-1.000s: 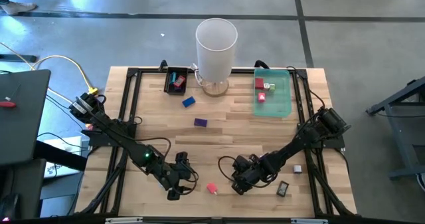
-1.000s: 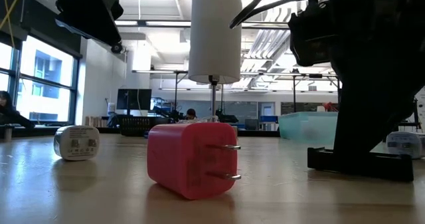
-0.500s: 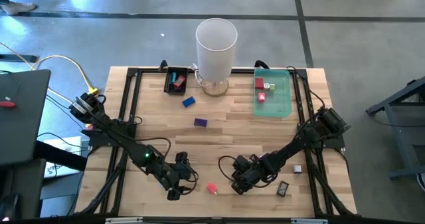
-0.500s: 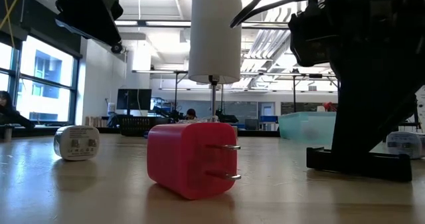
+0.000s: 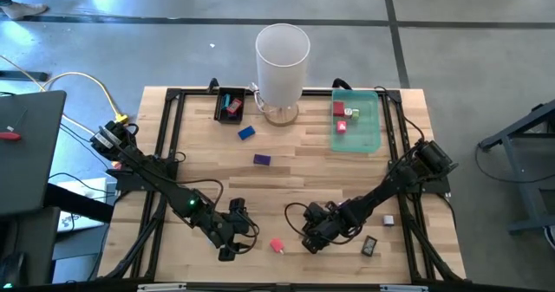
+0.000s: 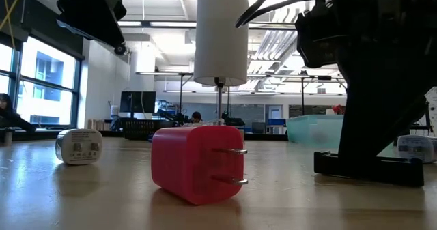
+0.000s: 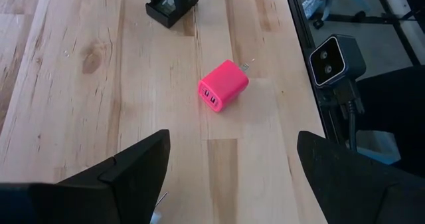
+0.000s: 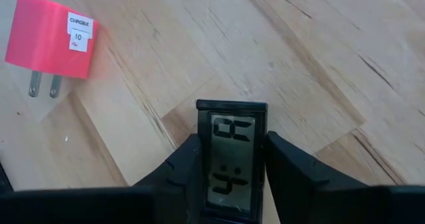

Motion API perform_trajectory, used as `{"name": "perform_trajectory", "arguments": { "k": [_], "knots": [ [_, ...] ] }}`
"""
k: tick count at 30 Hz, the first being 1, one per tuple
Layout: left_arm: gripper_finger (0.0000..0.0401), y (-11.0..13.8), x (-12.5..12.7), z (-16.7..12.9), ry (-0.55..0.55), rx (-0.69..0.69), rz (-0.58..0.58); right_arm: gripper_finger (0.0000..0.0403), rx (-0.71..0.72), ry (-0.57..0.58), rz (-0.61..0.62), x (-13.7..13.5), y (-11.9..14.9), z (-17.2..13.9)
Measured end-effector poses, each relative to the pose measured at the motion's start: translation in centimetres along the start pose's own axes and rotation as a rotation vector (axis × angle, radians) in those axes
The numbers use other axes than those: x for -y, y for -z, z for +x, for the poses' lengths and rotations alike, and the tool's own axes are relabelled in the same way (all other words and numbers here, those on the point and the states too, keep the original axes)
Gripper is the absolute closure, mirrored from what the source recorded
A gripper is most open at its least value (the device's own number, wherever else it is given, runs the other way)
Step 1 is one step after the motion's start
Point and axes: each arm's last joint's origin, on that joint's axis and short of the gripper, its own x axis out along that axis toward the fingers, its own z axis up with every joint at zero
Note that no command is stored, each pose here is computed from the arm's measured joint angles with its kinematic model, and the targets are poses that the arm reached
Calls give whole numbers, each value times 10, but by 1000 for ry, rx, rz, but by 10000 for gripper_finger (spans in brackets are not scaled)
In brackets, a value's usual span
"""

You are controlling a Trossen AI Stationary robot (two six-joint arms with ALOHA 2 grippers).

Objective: Pick & Place Office items
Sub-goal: Put the left black digital clock into the black bin

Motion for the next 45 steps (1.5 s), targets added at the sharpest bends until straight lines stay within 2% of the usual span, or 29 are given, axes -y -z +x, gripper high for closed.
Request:
{"name": "perform_trajectory", "arguments": {
  "k": [2, 7, 10, 19, 28, 40, 45],
  "knots": [
    [82, 0, 0, 0, 0, 0, 0, 279, -3, -2, 0, 0, 0, 0],
    [82, 0, 0, 0, 0, 0, 0, 234, -4, 1, -9, 0, 0, 0],
    [82, 1, 1, 0, 3, -2, 3, 222, -7, 7, -11, 1, 0, 0],
    [82, 3, 5, -1, 13, -5, 12, 250, -47, 3, -28, 1, 1, 0],
    [82, 3, 5, -1, 13, -5, 12, 221, -60, 8, 16, 3, -2, 3],
    [82, 3, 5, -1, 13, -4, 12, 220, -68, 9, 34, 3, -1, 7],
    [82, 3, 5, -1, 13, -4, 12, 220, -84, 7, 78, 4, -4, 7]
  ]
}}
